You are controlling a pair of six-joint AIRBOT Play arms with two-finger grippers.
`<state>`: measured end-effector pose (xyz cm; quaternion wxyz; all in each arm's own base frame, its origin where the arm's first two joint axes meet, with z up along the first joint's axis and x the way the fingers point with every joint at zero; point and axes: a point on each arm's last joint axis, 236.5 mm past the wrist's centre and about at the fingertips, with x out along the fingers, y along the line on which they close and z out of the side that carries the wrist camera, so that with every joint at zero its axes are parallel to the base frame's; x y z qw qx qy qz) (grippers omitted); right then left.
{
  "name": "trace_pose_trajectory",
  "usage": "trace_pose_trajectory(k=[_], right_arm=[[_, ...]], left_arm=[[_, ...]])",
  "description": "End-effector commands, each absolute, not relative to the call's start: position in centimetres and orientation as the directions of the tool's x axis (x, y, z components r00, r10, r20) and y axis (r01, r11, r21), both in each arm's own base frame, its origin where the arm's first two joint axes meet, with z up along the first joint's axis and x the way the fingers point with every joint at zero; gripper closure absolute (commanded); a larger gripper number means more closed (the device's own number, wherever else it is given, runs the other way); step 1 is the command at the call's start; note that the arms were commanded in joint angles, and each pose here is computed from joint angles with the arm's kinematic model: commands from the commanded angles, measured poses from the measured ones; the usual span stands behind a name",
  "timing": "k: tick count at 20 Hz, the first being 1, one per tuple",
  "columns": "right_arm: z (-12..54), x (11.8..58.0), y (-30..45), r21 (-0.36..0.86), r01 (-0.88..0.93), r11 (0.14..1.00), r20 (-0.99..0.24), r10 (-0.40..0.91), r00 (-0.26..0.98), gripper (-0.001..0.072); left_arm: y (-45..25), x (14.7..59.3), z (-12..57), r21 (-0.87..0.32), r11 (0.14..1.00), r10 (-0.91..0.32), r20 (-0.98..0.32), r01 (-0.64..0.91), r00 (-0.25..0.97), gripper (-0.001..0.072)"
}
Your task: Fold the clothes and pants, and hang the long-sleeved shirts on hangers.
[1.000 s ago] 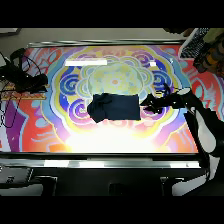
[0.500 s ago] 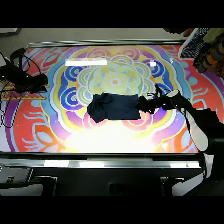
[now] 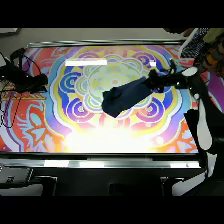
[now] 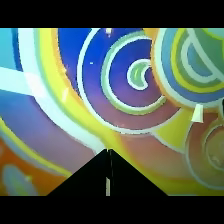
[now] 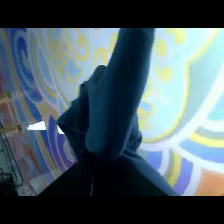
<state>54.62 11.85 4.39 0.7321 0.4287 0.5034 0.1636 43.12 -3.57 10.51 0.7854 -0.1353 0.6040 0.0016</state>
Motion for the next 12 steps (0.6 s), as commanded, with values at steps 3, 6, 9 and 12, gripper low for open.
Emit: trace_pose_trajectory(k=[3,6,9,12], right_arm=[[13.9,58.5,2.5,0.831,0.244,0.499,-0.522,0.550,0.652,0.0680],[16.8,59.3,-3.9,0.840,0.288,0.460,-0.496,0.436,0.751,0.0680],[18.3,59.3,-9.8,0.863,0.322,0.390,-0.458,0.332,0.825,0.0680],[19.1,58.3,-15.4,0.860,0.367,0.354,-0.457,0.215,0.863,0.0680]], left_arm=[[-3.6,43.1,10.5,-0.210,0.963,-0.161,-0.949,-0.166,0.270,0.0694],[-3.5,43.1,10.5,-0.210,0.964,-0.160,-0.949,-0.166,0.270,0.0693],[-3.5,43.1,10.5,-0.210,0.963,-0.161,-0.949,-0.166,0.270,0.0694],[-3.5,43.0,10.5,-0.210,0.963,-0.161,-0.950,-0.166,0.268,0.0694]])
